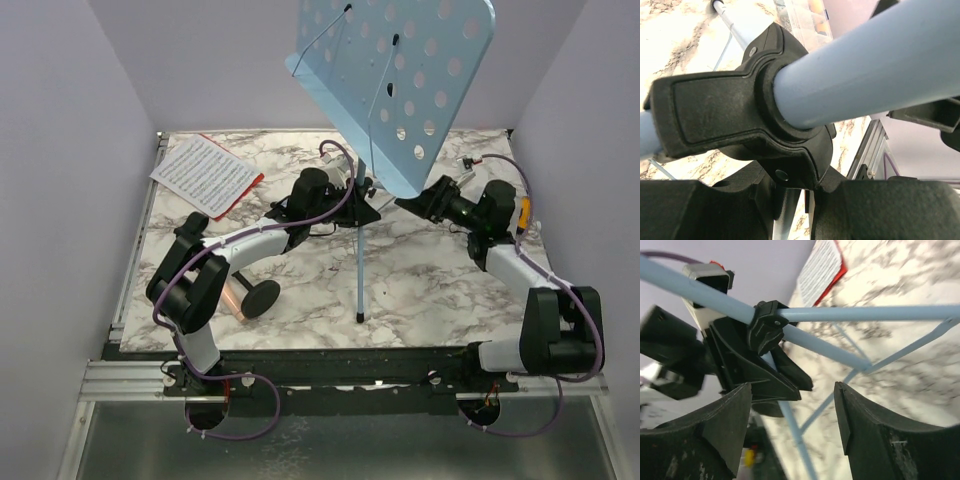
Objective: Set up the instrument practice props
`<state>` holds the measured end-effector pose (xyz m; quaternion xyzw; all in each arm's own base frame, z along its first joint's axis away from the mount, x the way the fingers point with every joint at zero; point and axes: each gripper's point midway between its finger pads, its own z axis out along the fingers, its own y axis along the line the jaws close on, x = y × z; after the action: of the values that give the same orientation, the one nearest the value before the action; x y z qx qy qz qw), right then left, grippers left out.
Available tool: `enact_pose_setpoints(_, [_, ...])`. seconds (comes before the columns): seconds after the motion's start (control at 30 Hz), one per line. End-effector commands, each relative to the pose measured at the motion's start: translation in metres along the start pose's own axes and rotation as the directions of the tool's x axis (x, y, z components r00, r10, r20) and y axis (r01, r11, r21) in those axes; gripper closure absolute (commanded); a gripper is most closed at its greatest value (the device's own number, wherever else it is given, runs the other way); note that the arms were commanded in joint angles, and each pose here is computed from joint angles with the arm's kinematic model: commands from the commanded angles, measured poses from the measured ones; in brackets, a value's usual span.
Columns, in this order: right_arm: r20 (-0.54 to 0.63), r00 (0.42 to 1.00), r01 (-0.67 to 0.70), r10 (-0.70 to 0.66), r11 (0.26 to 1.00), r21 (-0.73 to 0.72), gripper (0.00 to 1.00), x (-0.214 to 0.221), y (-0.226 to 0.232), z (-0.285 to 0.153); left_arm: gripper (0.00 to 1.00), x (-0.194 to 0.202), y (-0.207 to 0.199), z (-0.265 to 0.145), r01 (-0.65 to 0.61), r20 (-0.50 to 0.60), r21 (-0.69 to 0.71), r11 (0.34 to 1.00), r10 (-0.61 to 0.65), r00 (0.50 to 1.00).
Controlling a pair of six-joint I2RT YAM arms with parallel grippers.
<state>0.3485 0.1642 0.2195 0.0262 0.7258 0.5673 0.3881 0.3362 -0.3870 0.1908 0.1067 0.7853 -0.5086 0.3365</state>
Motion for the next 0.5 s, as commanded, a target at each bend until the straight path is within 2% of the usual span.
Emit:
enact_pose_setpoints(0.0, [0.029, 0.888, 0.456, -0.459, 0.887, 0.081, 0.27, -0.005, -0.011, -0.013, 1.00, 0.014, 0.018, -0.010, 0.130, -0.051, -0.099, 0.987, -0.136, 0.989])
enact_pose_setpoints(0.07, [0.094, 0.800, 0.593, -0.592, 0.805, 0.017, 0.26, -0.007, 0.010, -0.017, 1.00, 0.015, 0.018, -0.010, 0.133, -0.056, -0.096, 0.986, -0.139, 0.989])
enact_pose_setpoints(0.13, [0.157, 0.692, 0.710, -0.705, 0.704, 0.035, 0.20, -0.014, 0.021, -0.021, 1.00, 0.016, 0.016, -0.009, 0.145, -0.062, -0.088, 0.985, -0.151, 0.987])
enact_pose_setpoints(0.17, [0.164, 0.651, 0.744, -0.741, 0.666, 0.057, 0.20, -0.021, 0.023, -0.020, 1.00, 0.016, 0.015, -0.009, 0.150, -0.063, -0.085, 0.985, -0.156, 0.986])
enact_pose_setpoints(0.27, [0.110, 0.559, 0.826, -0.822, 0.563, 0.011, 0.23, -0.028, 0.028, -0.009, 1.00, 0.016, 0.013, -0.010, 0.157, -0.064, -0.077, 0.985, -0.162, 0.985])
enact_pose_setpoints(0.33, [0.116, 0.482, 0.876, -0.869, 0.482, -0.022, 0.23, -0.030, 0.039, 0.002, 1.00, 0.016, 0.012, -0.010, 0.160, -0.064, -0.071, 0.985, -0.165, 0.984])
enact_pose_setpoints(0.4, [0.136, 0.346, 0.938, -0.929, 0.344, -0.037, 0.23, -0.029, 0.049, 0.011, 1.00, 0.016, 0.011, -0.010, 0.159, -0.064, -0.069, 0.985, -0.163, 0.985])
enact_pose_setpoints(0.47, [0.152, 0.234, 0.972, -0.960, 0.229, -0.046, 0.22, -0.025, 0.054, 0.018, 1.00, 0.015, 0.010, -0.011, 0.157, -0.061, -0.067, 0.985, -0.161, 0.985])
